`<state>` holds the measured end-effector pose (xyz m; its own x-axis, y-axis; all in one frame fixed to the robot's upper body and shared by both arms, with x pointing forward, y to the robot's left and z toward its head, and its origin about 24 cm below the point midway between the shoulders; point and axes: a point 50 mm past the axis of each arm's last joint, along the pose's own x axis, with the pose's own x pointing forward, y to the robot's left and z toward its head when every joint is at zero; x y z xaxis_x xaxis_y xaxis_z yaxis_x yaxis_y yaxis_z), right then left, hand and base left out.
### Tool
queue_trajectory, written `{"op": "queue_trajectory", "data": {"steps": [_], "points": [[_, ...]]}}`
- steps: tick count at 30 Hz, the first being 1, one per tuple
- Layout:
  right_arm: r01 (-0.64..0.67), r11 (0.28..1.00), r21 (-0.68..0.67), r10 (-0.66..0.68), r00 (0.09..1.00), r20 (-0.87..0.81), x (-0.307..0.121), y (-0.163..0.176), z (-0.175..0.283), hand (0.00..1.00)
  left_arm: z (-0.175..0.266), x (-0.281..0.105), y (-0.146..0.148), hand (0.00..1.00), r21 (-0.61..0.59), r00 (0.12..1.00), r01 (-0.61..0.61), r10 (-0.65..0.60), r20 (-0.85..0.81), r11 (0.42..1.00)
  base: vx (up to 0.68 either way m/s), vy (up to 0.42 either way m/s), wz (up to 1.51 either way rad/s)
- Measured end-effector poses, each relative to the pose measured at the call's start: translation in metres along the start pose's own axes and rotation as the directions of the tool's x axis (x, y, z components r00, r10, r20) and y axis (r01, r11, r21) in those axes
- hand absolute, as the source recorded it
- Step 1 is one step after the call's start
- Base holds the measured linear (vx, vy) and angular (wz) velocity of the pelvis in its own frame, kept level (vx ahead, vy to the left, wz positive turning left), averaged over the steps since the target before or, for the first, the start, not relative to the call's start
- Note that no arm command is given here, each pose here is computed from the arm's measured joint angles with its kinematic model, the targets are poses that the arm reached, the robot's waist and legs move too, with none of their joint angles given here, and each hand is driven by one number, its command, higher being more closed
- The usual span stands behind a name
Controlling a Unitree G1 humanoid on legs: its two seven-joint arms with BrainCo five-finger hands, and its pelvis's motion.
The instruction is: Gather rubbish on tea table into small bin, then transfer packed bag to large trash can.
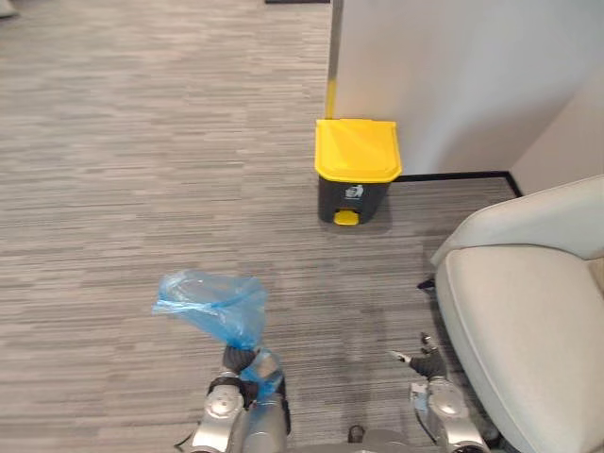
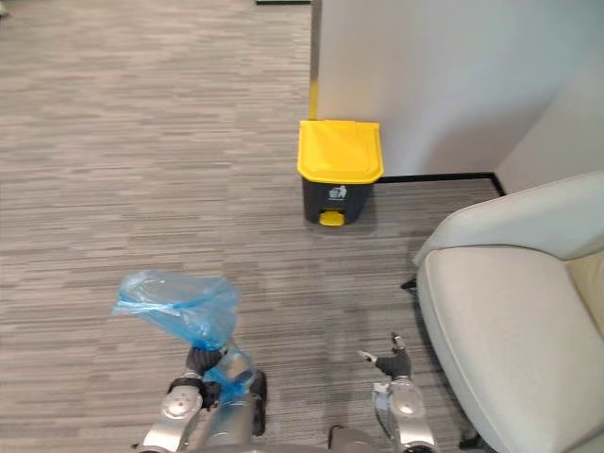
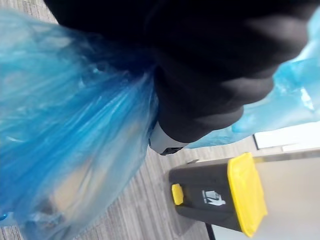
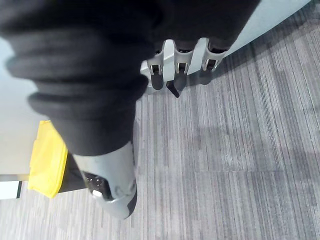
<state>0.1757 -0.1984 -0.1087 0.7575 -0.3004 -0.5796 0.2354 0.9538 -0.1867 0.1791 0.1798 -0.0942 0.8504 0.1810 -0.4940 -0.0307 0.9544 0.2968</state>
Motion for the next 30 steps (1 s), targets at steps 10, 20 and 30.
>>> {"op": "queue_trajectory", "data": {"steps": [10,20,30], "points": [[-0.023,1.000,-0.012,0.024,1.000,0.009,-0.002,0.006,0.001,0.00,-0.001,-0.005,-0.001,1.00,0.042,0.999,0.028,-0.028,0.015,0.999,0.34,0.105,-0.25],[0.008,0.998,-0.058,-0.008,1.000,0.012,0.009,-0.010,0.010,0.00,0.009,0.009,-0.007,1.00,0.036,0.999,0.038,-0.038,0.014,0.999,0.44,-0.204,0.10],[0.009,1.000,-0.018,-0.009,1.000,-0.006,0.002,-0.004,0.002,0.00,0.006,-0.001,-0.016,1.00,-0.033,0.999,0.034,-0.034,0.010,0.999,0.25,-0.040,-0.14]]}}
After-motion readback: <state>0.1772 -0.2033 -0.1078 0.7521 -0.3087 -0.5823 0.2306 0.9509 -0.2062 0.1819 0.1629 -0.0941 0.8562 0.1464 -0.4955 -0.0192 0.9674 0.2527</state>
